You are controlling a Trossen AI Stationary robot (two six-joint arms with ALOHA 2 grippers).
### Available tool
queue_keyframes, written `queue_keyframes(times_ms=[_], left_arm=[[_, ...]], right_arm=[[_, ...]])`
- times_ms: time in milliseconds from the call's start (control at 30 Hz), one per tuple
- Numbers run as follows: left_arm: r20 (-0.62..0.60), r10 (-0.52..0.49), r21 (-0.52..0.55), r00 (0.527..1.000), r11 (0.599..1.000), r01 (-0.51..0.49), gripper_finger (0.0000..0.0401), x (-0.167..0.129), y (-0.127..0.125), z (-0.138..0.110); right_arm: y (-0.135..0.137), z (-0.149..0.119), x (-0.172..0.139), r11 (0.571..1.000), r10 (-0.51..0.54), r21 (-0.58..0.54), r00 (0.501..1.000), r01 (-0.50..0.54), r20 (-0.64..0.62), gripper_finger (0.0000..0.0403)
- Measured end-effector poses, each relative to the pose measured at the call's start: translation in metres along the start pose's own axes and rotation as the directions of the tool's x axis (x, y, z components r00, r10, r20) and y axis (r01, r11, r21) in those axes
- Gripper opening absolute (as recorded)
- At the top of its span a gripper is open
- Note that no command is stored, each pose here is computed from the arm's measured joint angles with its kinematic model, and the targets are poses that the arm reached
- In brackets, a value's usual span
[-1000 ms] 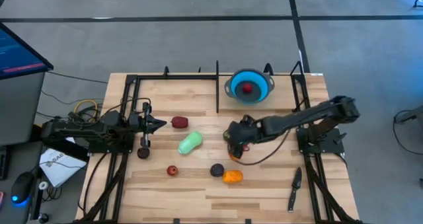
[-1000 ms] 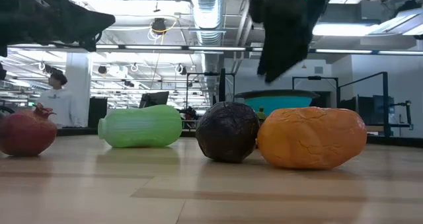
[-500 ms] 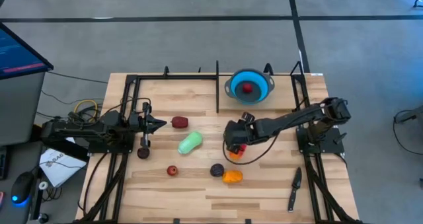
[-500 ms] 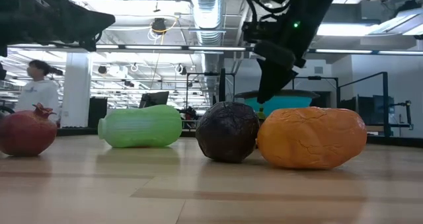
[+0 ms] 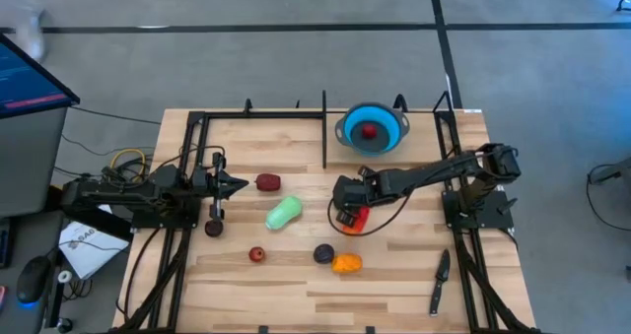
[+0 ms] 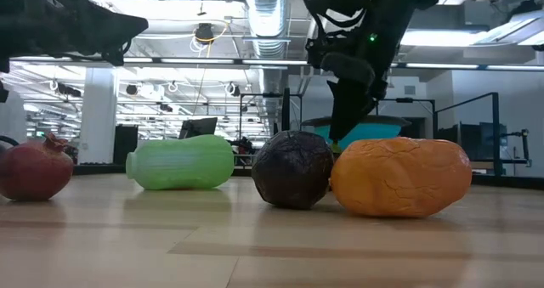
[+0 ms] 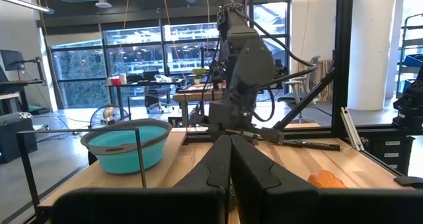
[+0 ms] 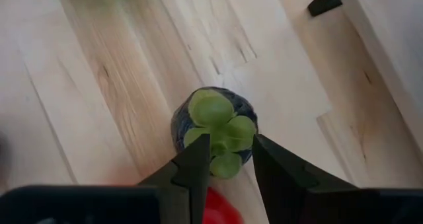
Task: Pick & Place Fruit
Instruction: Put the black mangosteen into the blue strainer bowl on the shelf
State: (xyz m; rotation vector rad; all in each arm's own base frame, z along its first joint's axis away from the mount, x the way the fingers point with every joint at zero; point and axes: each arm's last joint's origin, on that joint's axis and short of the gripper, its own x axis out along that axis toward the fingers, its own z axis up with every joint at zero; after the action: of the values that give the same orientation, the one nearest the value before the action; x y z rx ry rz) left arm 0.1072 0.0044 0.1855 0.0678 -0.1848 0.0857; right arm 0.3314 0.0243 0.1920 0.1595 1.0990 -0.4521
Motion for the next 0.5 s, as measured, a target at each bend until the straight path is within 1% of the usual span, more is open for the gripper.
queue_keyframes(times_ms=[300, 500], left_arm=[[0.000, 0.000, 0.000, 1.000, 1.000, 0.000, 0.0003, 0.0000, 0.0000, 0.0000], [0.000, 0.000, 0.000, 1.000, 1.000, 0.000, 0.0003, 0.0000, 0.0000, 0.0000]], right_arm=[[-0.0047, 0.0020, 0.0020, 1.000, -0.005, 0.012, 1.000, 0.005, -0.005, 0.0106], [-0.0055, 0.0014, 0.0022, 1.000, -0.009, 0.011, 1.000, 0.009, -0.013, 0.0075]])
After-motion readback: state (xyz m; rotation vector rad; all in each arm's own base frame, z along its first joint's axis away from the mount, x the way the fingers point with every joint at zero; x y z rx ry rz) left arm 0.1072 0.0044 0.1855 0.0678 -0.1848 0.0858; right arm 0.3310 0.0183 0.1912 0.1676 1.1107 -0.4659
